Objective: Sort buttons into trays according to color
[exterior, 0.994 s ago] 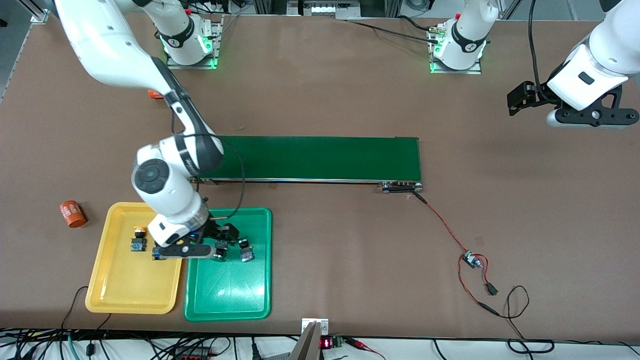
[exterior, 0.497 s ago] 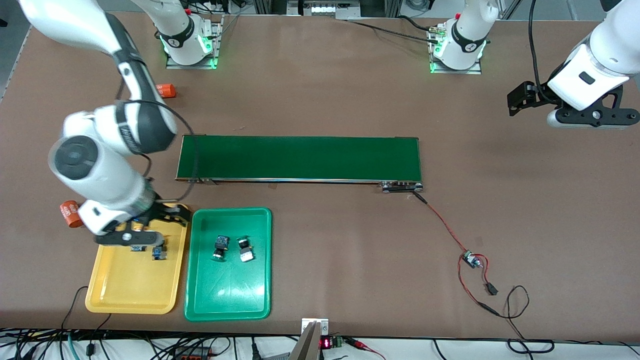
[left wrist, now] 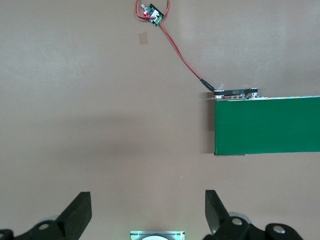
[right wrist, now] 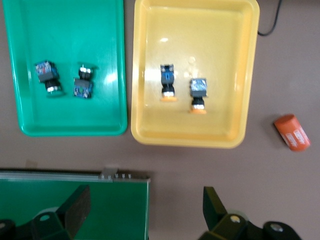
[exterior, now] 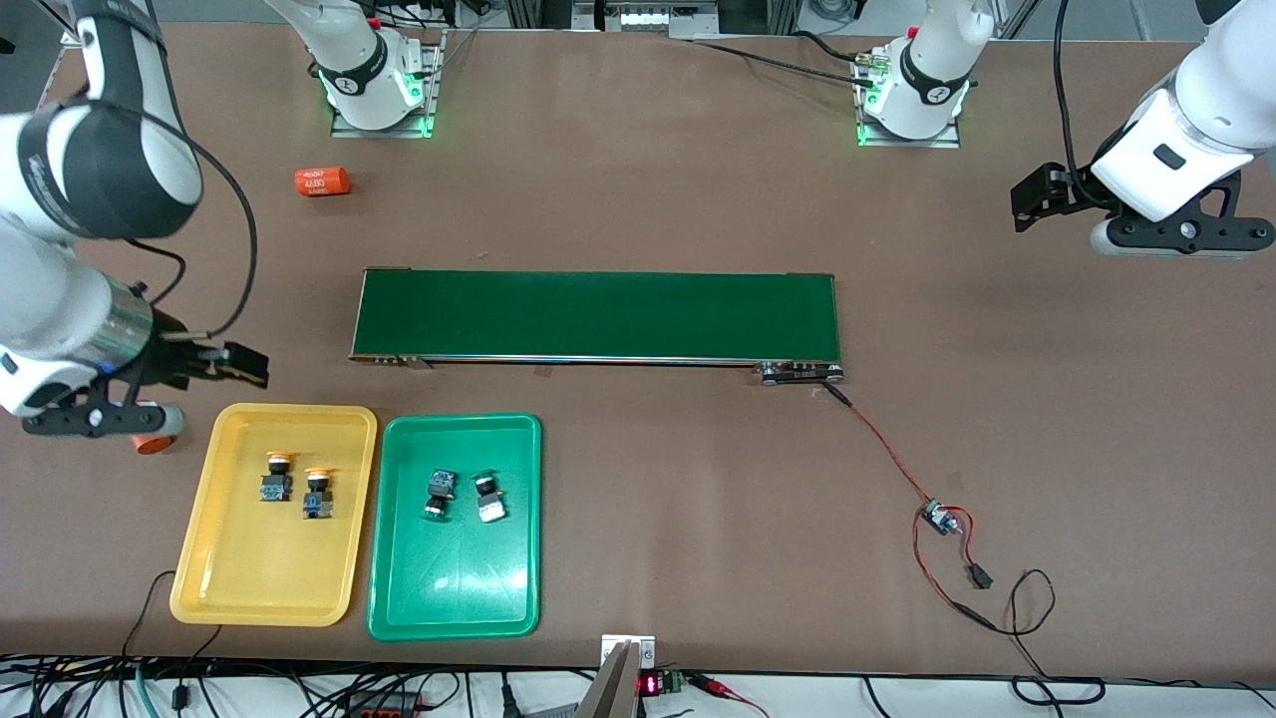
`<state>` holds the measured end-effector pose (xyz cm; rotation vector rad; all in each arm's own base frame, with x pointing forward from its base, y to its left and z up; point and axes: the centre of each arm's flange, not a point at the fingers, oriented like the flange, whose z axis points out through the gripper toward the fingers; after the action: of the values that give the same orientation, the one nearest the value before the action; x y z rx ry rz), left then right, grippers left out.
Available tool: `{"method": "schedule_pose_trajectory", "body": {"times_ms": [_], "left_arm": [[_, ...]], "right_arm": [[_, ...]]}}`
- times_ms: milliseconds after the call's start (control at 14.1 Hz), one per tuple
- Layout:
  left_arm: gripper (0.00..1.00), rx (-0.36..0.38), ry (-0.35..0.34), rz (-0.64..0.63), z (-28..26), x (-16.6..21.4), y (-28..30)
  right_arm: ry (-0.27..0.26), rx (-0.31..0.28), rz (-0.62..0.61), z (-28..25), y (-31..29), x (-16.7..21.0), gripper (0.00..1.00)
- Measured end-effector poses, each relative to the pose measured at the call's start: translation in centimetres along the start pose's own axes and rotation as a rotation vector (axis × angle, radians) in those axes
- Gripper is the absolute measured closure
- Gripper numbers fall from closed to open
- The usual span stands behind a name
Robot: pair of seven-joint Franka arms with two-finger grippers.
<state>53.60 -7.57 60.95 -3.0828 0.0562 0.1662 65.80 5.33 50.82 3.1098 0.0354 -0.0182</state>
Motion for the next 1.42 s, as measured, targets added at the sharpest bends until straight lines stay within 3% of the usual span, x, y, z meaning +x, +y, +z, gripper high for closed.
{"method": "schedule_pose_trajectory", "body": {"times_ms": [426, 1420], "left_arm": [[0.0, 0.0, 0.0, 0.0, 0.0, 0.0, 0.0], [0.0, 0.0, 0.0, 0.0, 0.0, 0.0, 0.0]], "right_arm": [[-0.012, -0.039, 0.024, -3.5, 1.2, -5.9, 0.0], [-0.093, -0.039, 0.094, -4.6, 4.8, -8.3, 0.0]]}}
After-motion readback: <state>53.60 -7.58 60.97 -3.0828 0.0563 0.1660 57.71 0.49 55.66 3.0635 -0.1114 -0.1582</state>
